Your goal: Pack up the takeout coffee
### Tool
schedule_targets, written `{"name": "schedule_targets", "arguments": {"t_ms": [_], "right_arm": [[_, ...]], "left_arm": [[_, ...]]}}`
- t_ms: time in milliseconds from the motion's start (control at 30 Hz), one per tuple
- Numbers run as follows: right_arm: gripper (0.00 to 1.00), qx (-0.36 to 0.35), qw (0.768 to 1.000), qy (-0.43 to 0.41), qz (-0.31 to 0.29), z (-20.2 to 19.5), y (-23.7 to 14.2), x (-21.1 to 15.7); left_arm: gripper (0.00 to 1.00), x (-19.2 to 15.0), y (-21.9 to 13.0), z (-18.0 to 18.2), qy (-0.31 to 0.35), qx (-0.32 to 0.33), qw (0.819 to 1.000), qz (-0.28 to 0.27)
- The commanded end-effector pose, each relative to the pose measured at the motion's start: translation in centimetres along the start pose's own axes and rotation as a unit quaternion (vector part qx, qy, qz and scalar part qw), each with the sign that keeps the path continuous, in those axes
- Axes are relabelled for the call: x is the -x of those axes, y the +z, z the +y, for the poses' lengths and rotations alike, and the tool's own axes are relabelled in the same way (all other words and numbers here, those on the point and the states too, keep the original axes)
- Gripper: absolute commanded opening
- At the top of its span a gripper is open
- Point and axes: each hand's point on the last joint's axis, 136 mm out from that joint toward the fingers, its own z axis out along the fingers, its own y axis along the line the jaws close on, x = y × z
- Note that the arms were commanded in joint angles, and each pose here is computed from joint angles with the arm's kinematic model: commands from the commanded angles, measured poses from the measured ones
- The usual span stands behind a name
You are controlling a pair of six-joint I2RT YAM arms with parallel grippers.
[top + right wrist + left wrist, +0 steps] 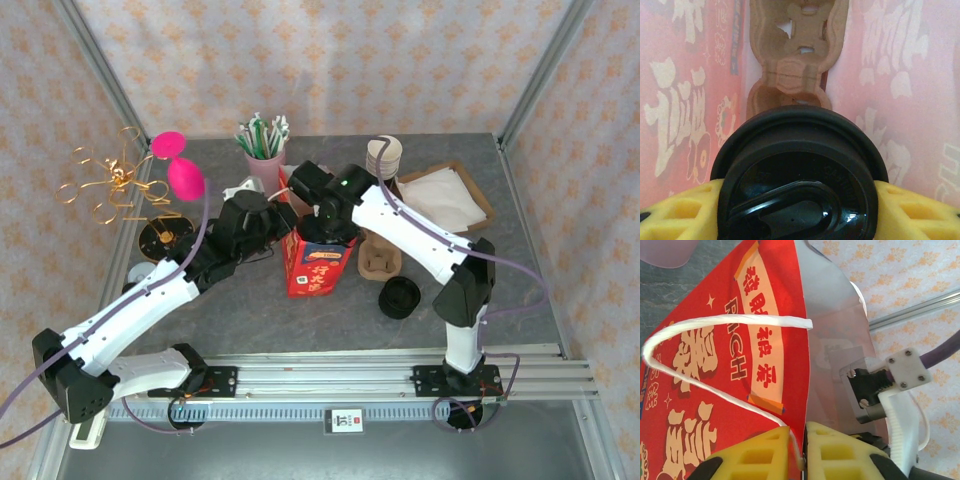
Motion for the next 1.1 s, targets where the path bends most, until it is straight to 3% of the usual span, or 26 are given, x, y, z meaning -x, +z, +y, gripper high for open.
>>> {"name": "schedule_targets", "arguments": {"t_ms": [0, 267, 1067], "right_arm": [[0.56, 0.011, 1.0, -0.01, -0.001, 0.9, -0.3, 0.2], [0.56, 0.019, 1.0, -0.005, -0.001, 1.7, 0.1, 0.9], [0.55, 0.038, 0.999, 0.012, 0.002, 3.6, 1.0, 2.2]], "left_arm": [[0.09, -0.2, -0.2, 0.8, 0.01, 0.004, 1.0, 0.003], [0.05, -1.3, -0.1, 0.6, 0.023, -0.01, 0.999, 0.035], [0.03, -1.5, -0.5, 2.0, 0.0, -0.014, 0.999, 0.03]]}}
